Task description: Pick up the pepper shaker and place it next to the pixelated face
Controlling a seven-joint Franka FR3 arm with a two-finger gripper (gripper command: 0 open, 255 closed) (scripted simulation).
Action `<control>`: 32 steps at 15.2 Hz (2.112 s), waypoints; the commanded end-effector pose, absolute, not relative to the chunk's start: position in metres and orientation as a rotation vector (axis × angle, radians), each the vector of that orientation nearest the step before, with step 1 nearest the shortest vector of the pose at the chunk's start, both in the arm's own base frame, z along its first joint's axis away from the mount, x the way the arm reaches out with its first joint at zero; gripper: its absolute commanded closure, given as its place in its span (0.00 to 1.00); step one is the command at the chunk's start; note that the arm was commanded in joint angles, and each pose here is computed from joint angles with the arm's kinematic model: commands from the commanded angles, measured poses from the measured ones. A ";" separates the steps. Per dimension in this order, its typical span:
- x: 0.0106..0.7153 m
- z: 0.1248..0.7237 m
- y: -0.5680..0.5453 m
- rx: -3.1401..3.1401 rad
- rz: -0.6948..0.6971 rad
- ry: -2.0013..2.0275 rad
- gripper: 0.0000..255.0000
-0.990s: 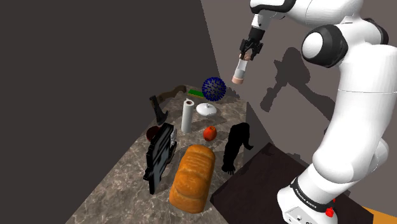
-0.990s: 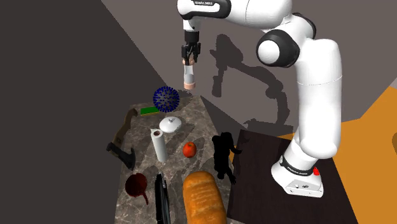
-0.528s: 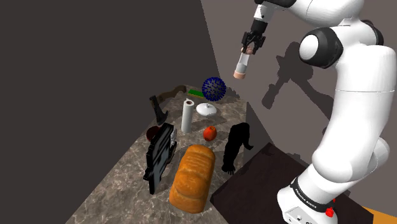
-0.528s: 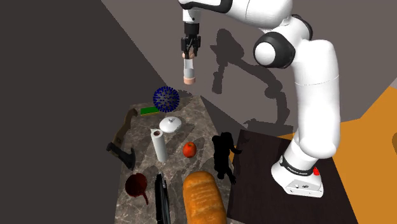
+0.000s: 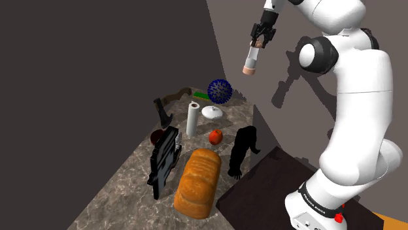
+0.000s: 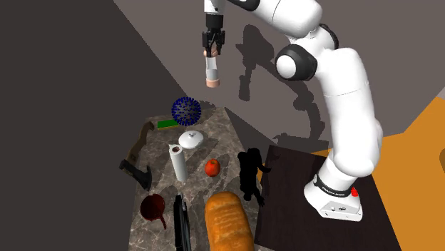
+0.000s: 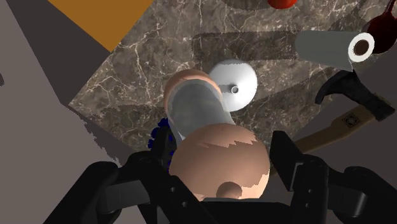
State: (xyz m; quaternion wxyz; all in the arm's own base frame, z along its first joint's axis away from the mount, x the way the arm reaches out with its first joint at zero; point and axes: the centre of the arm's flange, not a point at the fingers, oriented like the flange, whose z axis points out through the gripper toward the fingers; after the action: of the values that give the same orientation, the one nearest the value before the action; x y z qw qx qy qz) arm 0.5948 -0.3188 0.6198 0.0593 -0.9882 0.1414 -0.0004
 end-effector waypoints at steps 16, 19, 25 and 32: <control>0.564 0.633 -0.136 -2.993 0.000 0.427 1.00; 0.558 0.633 -0.097 -2.993 0.000 0.427 1.00; 0.545 0.633 -0.019 -2.993 0.000 0.427 1.00; 0.529 0.633 0.072 -2.993 0.000 0.427 1.00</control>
State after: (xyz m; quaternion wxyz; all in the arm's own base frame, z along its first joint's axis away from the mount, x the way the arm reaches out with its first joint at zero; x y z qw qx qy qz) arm 0.5311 0.0572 0.6338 0.0592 -0.9883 0.1403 0.0000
